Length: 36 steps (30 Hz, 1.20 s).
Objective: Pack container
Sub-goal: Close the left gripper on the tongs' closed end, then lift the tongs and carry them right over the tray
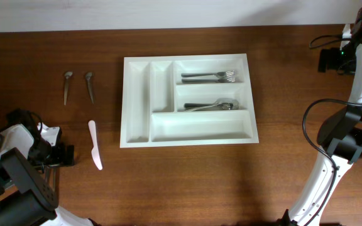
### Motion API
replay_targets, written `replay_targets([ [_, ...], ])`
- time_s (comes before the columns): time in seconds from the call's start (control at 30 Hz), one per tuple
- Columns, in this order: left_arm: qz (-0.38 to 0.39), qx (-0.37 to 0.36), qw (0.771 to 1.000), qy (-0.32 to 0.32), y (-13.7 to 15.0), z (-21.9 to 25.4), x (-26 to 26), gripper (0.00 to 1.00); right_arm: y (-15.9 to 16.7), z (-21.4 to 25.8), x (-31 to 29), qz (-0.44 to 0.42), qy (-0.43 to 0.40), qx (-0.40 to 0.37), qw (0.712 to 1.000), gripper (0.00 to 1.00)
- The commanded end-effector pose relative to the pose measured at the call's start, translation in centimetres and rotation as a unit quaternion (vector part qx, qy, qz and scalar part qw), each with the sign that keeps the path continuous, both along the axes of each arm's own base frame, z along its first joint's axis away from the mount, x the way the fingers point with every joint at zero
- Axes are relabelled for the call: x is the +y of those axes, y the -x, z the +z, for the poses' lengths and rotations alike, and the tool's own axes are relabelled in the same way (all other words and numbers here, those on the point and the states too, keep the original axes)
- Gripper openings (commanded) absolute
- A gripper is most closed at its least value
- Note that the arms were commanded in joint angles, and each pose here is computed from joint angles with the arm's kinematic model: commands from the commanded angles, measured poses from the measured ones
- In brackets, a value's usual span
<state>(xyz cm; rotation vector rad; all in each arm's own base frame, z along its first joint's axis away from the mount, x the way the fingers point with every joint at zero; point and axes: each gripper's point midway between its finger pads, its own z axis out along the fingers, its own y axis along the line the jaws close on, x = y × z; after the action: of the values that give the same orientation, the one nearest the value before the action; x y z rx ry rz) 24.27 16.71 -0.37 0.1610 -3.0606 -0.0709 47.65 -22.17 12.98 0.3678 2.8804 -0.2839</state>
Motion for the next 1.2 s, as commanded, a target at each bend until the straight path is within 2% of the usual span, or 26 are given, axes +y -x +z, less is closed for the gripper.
replay_targets([
  [0.0,0.010,0.011,1.000,0.017,0.9,-0.9,-0.8,0.99,0.2,-0.3,-0.2,-0.006,-0.003,0.003,1.000,0.99],
  [0.1,0.010,0.011,1.000,0.017,0.9,-0.9,-0.8,1.00,0.2,-0.3,-0.2,-0.006,-0.003,0.003,1.000,0.99],
  [0.17,0.010,0.011,1.000,0.017,0.9,-0.9,-0.8,0.95,0.2,-0.3,-0.2,-0.006,-0.003,0.003,1.000,0.99],
  [0.2,0.010,0.011,1.000,0.017,0.9,-0.9,-0.8,0.92,0.2,-0.3,-0.2,-0.006,-0.003,0.003,1.000,0.99],
  [0.27,0.010,0.011,1.000,0.017,0.9,-0.9,-0.8,0.72,0.2,-0.3,-0.2,-0.006,-0.003,0.003,1.000,0.99],
  [0.3,0.010,0.011,1.000,0.017,0.9,-0.9,-0.8,0.67,0.2,-0.3,-0.2,-0.006,-0.003,0.003,1.000,0.99],
  [0.43,0.010,0.011,1.000,0.017,0.9,-0.9,-0.8,0.65,0.2,-0.3,-0.2,-0.006,-0.003,0.003,1.000,0.99],
  [0.53,0.010,0.010,1.000,0.016,0.9,-0.9,-0.8,0.47,0.2,-0.3,-0.2,-0.006,-0.003,0.003,1.000,0.99],
  [0.67,0.010,0.009,1.000,0.016,0.8,-0.9,-0.8,0.44,0.2,-0.3,-0.2,-0.006,-0.003,0.003,1.000,0.98],
  [0.93,0.010,0.008,1.000,0.016,0.8,-1.0,-0.8,0.04,0.2,-0.3,-0.2,-0.006,-0.003,0.003,1.000,0.99],
  [1.17,0.012,-0.048,0.997,0.056,-1.7,-0.7,-1.9,0.02,0.2,-0.3,-0.2,-0.006,-0.003,0.002,1.000,0.99],
])
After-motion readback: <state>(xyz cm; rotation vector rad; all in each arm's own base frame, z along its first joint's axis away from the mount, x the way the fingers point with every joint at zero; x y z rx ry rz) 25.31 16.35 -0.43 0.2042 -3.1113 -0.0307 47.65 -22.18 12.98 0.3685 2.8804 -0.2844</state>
